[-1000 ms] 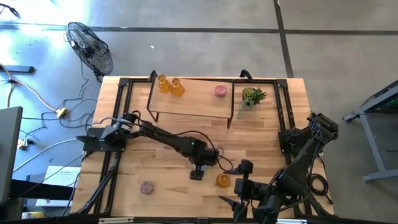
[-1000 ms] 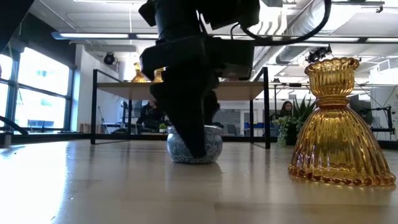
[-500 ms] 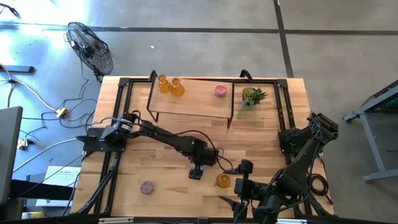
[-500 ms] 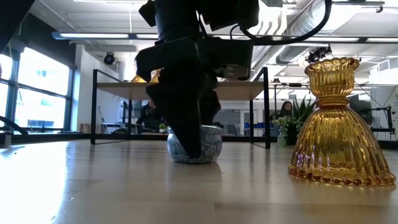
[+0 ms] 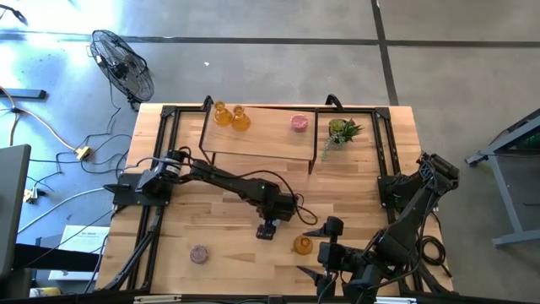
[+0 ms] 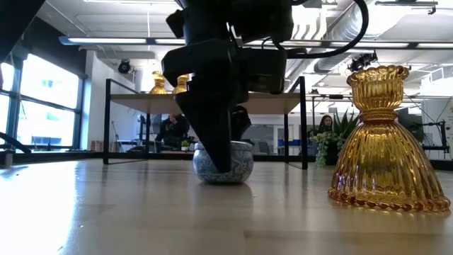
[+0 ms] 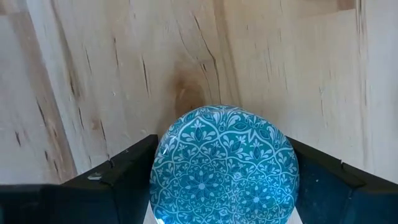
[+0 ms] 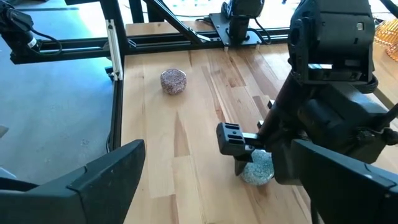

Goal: Pick & Place candle stick holders
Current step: Put the blue scented candle on the shelf

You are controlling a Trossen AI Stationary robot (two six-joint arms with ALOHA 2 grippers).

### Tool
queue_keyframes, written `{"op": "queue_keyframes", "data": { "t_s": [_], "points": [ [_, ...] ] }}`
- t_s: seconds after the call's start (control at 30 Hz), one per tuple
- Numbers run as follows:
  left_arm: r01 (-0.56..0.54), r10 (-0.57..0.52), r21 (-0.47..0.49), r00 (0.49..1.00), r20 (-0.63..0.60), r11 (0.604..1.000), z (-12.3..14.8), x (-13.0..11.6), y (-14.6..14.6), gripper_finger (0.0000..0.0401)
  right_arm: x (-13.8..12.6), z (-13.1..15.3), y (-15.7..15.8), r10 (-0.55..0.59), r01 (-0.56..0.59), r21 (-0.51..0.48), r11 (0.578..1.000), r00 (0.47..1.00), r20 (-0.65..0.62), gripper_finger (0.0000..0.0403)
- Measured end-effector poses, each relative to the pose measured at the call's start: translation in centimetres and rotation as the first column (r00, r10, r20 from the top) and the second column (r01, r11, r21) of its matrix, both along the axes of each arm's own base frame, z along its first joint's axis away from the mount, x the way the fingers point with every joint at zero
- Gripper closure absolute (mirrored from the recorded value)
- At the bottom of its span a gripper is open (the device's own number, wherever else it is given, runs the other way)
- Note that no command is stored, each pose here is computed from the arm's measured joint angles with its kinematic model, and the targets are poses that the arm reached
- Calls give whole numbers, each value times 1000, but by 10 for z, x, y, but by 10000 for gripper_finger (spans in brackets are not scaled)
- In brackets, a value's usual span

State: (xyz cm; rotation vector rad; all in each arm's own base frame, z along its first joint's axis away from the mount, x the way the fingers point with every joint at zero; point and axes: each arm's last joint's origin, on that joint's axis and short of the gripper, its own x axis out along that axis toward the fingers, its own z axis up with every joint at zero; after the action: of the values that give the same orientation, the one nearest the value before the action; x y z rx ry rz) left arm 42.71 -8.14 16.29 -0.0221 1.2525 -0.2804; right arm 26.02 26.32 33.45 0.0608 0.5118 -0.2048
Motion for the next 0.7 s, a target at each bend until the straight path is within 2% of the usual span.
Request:
{"op": "queue_keyframes", "data": {
  "t_s": [0.13,0.23,0.57,0.7],
  "points": [
    [9,-9,11,999,-40,1000,1,-5,-2,111,0,0,0,1,-1,1,1000,1000,1,7],
    [41,-39,6,991,-131,999,4,-12,-3,111,0,1,2,9,-9,5,1000,1000,11,7],
    [105,-110,-38,981,-158,994,5,-15,-2,111,-8,14,25,115,-117,3,993,984,133,7],
    [146,-159,-112,979,-125,983,6,-12,2,111,-17,19,36,130,-133,2,991,974,186,7]
  ]
}}
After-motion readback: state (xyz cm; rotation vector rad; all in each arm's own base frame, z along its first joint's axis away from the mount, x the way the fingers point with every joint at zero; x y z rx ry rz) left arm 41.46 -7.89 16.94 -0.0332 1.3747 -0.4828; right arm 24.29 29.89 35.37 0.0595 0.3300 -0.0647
